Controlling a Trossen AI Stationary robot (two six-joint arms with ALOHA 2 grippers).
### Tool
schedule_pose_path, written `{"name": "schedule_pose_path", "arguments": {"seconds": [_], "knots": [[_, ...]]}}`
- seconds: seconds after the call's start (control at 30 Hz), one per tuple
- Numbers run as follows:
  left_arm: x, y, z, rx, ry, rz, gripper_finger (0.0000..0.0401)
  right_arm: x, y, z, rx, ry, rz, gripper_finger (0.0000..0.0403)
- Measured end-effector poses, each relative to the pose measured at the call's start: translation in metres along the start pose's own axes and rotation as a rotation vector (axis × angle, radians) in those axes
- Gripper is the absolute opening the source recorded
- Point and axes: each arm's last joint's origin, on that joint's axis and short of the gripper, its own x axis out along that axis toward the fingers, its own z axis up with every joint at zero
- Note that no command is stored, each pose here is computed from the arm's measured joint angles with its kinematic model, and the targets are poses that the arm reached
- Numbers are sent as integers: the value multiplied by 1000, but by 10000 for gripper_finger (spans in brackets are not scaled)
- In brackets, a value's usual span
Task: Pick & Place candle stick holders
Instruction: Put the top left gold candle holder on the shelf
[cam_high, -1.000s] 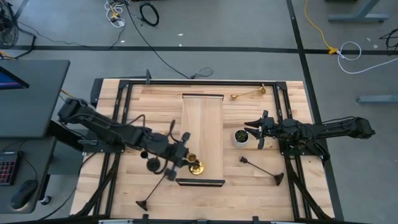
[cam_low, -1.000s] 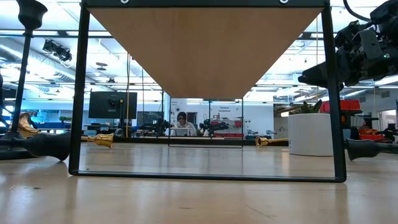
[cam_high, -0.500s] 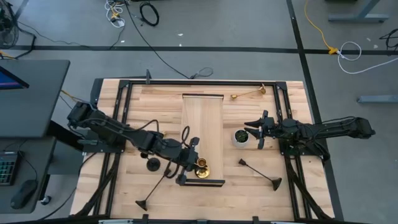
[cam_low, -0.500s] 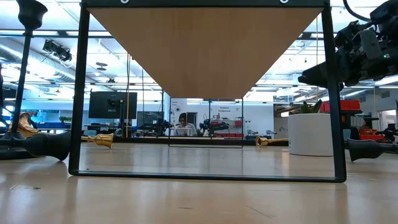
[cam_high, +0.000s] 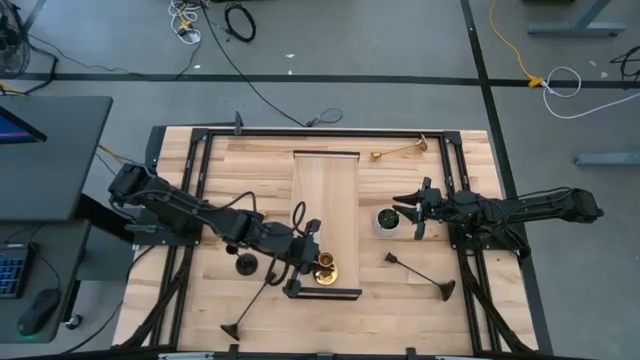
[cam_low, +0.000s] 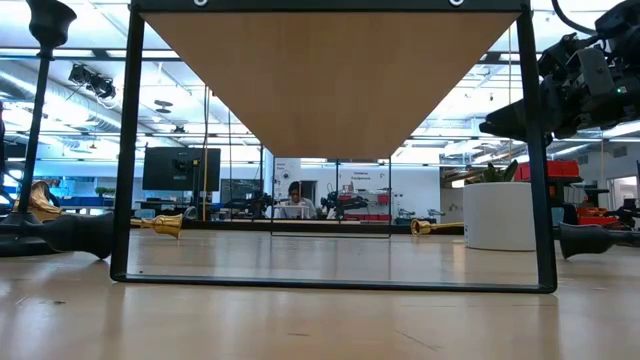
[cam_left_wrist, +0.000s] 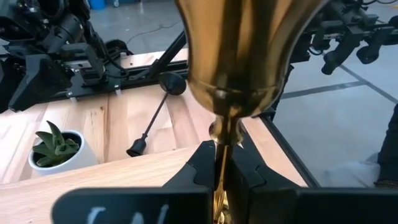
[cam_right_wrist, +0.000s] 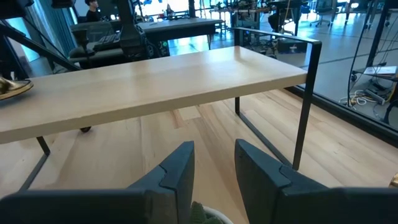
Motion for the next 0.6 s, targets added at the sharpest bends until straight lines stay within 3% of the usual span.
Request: {"name": "schedule_pose_path", "arguments": {"seconds": [0.33, 0.6], "knots": [[0, -1, 0, -8, 1, -35, 16, 0, 0, 0, 0, 0, 0, 114], [0, -1, 1, -8, -6, -34, 48, 0, 0, 0, 0, 0, 0, 114]]}}
